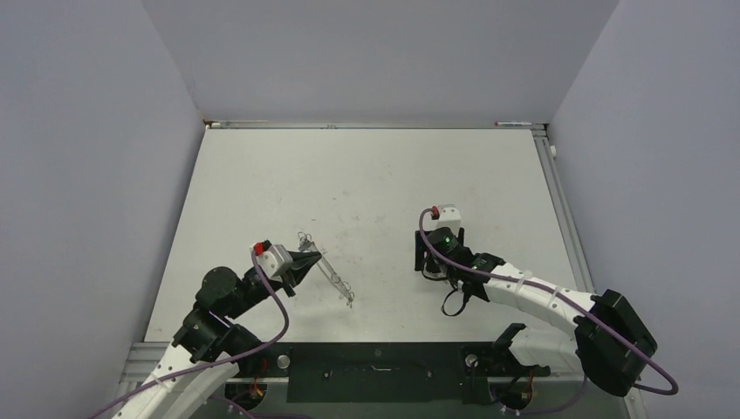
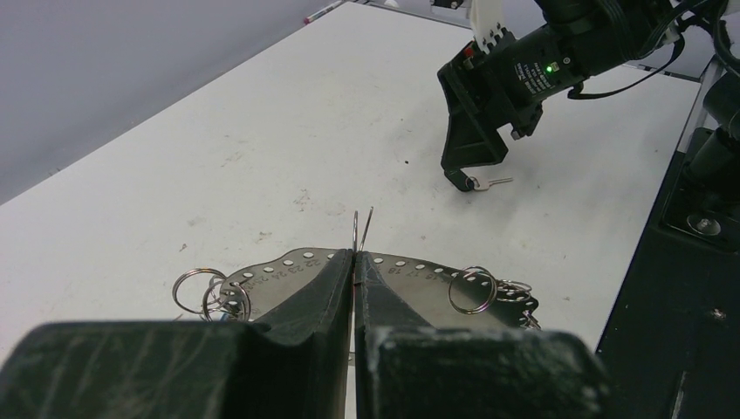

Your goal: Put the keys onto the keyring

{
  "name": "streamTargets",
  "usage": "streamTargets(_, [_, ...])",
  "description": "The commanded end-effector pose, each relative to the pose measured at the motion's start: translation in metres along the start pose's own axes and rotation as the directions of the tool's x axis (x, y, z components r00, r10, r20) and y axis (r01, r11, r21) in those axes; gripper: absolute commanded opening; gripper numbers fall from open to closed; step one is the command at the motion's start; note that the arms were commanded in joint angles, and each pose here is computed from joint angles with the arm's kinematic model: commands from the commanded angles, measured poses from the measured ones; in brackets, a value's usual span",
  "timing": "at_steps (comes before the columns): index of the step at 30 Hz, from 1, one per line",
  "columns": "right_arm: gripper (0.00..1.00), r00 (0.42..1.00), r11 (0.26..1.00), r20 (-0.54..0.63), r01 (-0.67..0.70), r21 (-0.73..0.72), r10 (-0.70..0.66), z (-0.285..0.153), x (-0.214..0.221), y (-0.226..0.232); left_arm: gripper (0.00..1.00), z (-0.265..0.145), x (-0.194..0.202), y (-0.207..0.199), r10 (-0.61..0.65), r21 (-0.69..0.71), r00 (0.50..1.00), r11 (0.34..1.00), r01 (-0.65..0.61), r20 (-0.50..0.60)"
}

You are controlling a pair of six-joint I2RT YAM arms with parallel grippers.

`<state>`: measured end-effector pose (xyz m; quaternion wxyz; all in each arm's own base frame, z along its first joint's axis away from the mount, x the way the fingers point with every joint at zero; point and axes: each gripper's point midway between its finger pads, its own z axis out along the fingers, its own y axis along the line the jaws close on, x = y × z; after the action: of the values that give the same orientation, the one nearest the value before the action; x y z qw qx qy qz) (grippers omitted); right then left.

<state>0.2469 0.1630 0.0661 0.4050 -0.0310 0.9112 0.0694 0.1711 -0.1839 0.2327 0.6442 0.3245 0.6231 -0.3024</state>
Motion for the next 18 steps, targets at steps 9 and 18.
streamTargets(9, [0.61, 0.99, 0.98, -0.059, 0.114, -0.162, -0.125, 0.013, 0.007, 0.029, 0.0, 0.001, -0.014, 0.005, 0.027, -0.023, 0.999, 0.999, -0.026, 0.043])
streamTargets(18, [0.62, 0.985, 0.99, -0.113, 0.118, -0.082, -0.127, 0.022, 0.02, 0.014, 0.0, 0.0, -0.014, 0.005, 0.026, -0.021, 0.999, 0.999, -0.025, 0.044])
